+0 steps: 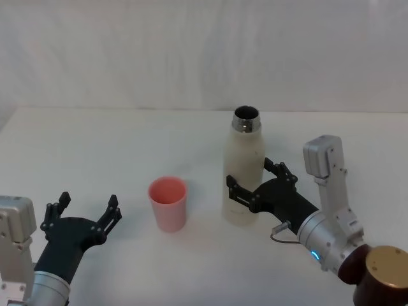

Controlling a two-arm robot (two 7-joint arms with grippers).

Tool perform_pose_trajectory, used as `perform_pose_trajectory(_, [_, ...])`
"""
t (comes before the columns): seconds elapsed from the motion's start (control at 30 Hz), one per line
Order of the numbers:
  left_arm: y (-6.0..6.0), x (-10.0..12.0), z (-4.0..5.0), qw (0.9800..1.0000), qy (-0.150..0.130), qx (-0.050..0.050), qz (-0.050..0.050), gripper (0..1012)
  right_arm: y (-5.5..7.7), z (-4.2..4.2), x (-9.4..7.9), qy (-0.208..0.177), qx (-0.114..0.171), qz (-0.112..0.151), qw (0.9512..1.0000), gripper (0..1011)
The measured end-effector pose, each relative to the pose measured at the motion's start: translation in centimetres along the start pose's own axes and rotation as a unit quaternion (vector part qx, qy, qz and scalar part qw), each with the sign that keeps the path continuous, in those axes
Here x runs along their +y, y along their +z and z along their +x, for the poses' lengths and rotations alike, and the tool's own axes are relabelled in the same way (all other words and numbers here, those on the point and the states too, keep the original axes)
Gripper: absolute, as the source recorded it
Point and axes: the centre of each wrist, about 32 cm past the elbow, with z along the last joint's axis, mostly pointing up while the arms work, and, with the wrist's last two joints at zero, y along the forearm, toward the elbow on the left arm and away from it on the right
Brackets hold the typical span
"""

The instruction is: Grasp the thermos with one hand and pour water into the cup lid.

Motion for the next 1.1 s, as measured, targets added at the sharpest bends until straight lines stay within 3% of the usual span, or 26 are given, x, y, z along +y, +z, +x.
perform_pose_trajectory(1.1, [0.0,0.0,0.0,1.0,0.0,0.0,0.0,1001,-0.1,0.34,2.6,-0.006,0.006,0.003,1.0,1000])
